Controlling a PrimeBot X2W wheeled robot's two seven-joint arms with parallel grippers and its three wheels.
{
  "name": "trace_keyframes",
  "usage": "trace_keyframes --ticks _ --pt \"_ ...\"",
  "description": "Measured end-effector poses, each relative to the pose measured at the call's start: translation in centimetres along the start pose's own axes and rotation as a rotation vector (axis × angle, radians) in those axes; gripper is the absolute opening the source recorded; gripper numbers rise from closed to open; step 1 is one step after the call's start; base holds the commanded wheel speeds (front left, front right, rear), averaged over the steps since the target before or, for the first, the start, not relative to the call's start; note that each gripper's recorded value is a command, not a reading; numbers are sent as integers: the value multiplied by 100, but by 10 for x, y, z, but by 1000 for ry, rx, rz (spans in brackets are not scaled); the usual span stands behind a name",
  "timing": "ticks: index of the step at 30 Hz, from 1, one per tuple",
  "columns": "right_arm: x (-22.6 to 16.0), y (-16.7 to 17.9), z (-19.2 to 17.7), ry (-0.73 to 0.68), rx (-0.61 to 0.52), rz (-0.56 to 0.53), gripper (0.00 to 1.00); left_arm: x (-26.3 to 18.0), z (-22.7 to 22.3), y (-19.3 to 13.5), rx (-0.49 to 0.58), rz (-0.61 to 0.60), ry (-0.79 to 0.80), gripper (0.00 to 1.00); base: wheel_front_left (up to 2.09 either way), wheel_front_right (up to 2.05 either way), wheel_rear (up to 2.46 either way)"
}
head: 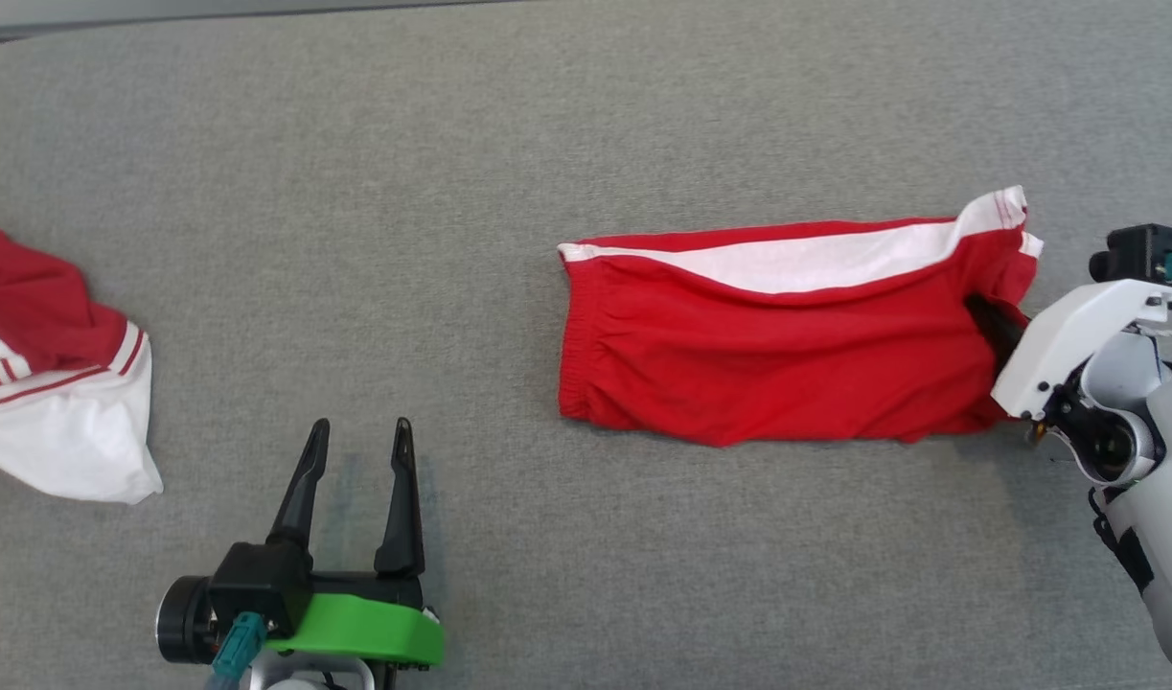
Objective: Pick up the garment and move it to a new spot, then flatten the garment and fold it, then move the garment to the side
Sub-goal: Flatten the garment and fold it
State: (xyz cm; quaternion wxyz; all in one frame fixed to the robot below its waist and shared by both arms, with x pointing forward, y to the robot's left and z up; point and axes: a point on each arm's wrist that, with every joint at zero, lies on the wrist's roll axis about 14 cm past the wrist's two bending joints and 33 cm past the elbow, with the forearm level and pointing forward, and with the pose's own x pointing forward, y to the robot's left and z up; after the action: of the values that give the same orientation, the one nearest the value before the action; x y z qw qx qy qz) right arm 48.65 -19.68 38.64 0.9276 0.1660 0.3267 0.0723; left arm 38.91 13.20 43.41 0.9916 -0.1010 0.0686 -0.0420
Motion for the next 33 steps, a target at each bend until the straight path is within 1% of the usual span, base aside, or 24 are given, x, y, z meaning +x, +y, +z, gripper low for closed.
trace_keyframes --ticks 2,5,7,10,13,15,17,20,22,24,26,28,30,33 --pt "-18 -19 5 -25 53 -41 0 0 4 -12 -1 -42 -14 100 0 0 0" --pt "-41 -42 15 -73 104 -96 0 -1 10 -27 2 -94 -32 100 0 0 0" --pt "-53 -57 17 -100 160 -132 0 -2 12 -33 3 -114 -38 100 0 0 0" --pt "-63 -78 17 -124 205 -190 0 -4 13 -38 0 -132 -42 100 0 0 0" --pt "-73 -106 25 -157 227 -262 0 -6 11 -36 -3 -123 -35 100 0 0 0" --pt "-81 -123 39 -191 216 -304 0 -9 9 -32 -5 -110 -27 100 0 0 0" --pt "-85 -129 58 -234 204 -316 0 -12 5 -30 -7 -100 -14 100 0 0 0" --pt "-85 -117 78 -277 165 -279 0 -15 3 -29 -12 -95 -7 100 0 0 0" --pt "-81 -93 89 -294 122 -217 0 -15 4 -32 -19 -102 -10 100 0 0 0" --pt "-74 -59 93 -307 100 -132 0 -15 5 -36 -20 -113 -13 100 0 0 0" --pt "-66 -18 87 -290 60 -37 0 -16 5 -41 -25 -130 -13 100 0 0 0" --pt "-61 16 76 -271 50 42 0 -16 6 -47 -25 -148 -15 100 0 0 0" --pt "-57 45 59 -237 29 98 0 -17 6 -52 -25 -161 -16 100 0 0 0" --pt "-49 76 37 -188 18 151 0 -19 6 -54 -26 -171 -16 100 0 0 0"
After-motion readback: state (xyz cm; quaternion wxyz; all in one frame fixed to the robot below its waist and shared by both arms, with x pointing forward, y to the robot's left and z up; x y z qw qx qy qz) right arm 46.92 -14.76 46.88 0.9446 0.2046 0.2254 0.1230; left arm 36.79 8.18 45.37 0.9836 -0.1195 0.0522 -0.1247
